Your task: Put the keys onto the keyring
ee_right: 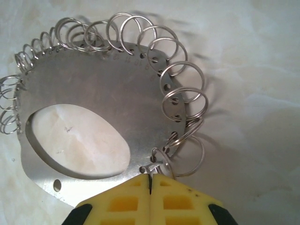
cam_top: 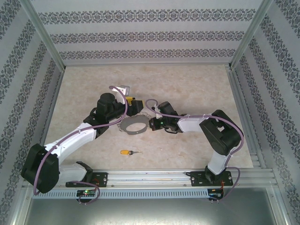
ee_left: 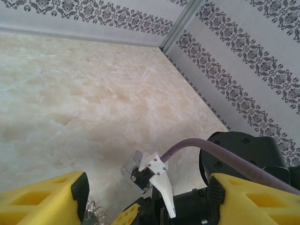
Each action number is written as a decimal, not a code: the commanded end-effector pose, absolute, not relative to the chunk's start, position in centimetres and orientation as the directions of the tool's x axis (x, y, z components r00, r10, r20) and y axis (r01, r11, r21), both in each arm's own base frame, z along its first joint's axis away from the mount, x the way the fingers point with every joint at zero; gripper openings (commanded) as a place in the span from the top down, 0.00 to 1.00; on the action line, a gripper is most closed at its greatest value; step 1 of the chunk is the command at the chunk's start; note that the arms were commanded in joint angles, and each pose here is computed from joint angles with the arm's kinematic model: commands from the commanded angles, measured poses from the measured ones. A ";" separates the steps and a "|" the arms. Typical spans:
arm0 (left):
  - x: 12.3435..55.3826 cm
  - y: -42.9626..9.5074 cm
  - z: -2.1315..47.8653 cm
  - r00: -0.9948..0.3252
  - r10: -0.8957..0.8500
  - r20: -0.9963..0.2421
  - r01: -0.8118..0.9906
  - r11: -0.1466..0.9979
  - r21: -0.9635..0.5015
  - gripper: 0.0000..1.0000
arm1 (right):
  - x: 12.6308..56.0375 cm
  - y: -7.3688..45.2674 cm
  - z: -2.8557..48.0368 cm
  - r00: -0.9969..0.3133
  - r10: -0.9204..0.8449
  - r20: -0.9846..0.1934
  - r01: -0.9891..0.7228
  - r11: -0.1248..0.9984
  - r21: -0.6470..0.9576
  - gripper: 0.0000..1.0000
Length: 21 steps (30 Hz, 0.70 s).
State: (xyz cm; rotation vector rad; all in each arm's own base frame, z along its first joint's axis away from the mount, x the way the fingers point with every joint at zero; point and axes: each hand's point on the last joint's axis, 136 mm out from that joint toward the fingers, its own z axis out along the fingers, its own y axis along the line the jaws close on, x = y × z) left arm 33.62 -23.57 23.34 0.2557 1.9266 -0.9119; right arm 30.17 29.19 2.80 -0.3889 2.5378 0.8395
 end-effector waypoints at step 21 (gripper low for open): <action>33.4 -23.5 25.6 -0.484 -0.160 -0.860 0.600 0.656 -0.459 0.28 | 32.6 26.4 21.6 -0.457 0.032 -0.889 -0.708 0.592 0.386 1.00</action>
